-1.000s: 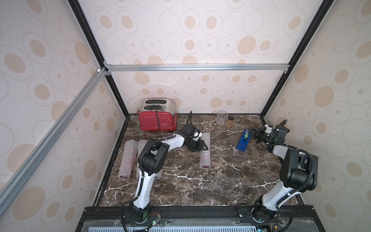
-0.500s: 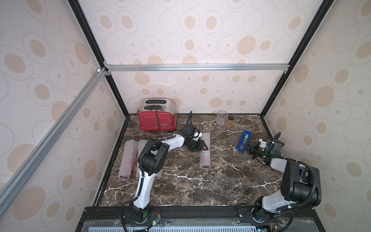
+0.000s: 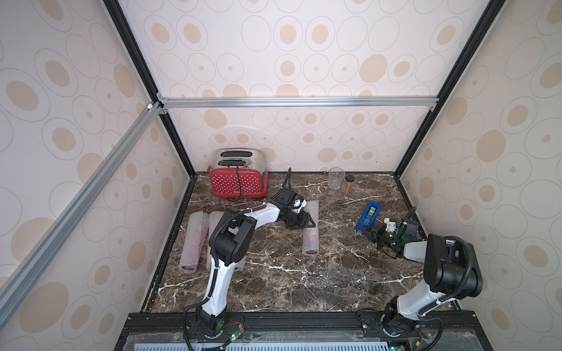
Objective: Wrap wine bottles in bubble wrap
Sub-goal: Tear off the tape using the Tape Cutter, then stick the tape on the bubble wrap.
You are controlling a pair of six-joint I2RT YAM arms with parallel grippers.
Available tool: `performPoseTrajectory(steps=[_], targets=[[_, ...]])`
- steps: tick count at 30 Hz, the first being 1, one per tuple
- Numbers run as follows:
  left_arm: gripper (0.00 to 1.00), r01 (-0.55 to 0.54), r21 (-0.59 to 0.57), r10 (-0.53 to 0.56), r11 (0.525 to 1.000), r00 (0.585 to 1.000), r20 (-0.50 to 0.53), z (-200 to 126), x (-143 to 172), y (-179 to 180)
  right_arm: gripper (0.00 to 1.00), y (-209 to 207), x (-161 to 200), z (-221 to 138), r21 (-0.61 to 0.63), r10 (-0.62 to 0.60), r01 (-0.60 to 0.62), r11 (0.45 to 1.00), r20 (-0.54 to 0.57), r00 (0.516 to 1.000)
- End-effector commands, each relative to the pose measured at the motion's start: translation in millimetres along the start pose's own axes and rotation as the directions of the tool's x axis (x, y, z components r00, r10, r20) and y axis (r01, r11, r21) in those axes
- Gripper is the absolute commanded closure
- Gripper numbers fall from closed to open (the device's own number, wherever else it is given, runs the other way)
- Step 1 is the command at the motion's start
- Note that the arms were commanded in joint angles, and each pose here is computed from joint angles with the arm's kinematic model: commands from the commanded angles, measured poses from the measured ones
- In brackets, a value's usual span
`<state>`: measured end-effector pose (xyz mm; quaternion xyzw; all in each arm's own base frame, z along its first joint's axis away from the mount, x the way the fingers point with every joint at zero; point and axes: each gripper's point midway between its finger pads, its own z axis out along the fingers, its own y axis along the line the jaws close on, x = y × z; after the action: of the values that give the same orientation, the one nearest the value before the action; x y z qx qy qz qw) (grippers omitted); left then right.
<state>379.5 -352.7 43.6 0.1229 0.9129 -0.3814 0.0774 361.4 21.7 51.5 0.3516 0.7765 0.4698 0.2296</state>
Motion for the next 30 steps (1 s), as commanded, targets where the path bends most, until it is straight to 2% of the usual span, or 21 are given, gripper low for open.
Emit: performPoseTrajectory(steps=[1,8,13,21,26,30], targets=[[0.4,0.056,-0.155,-0.08,0.986,0.985,-0.153,16,54,40,1.0,-66,21,5,0.219,0.099,-0.099,0.971,0.008,0.995],[0.41,0.05,-0.153,-0.074,0.987,0.986,-0.152,15,55,38,1.0,-40,30,0,0.2,0.043,-0.04,0.979,-0.01,0.999],[0.4,0.057,-0.158,-0.082,0.986,0.985,-0.152,15,55,38,1.0,10,51,-3,0.114,-0.034,0.038,0.993,-0.036,0.999],[0.42,0.197,-0.171,-0.217,0.965,0.97,-0.107,19,61,44,1.0,80,96,20,-0.025,-0.078,0.078,0.997,0.009,0.997],[0.41,0.288,-0.162,-0.302,0.944,0.951,-0.065,22,60,47,1.0,101,119,43,-0.061,-0.093,0.098,0.993,0.079,0.993],[0.41,0.341,-0.149,-0.351,0.928,0.936,-0.039,23,58,46,1.0,111,134,62,-0.099,-0.096,0.104,0.99,0.078,0.992]])
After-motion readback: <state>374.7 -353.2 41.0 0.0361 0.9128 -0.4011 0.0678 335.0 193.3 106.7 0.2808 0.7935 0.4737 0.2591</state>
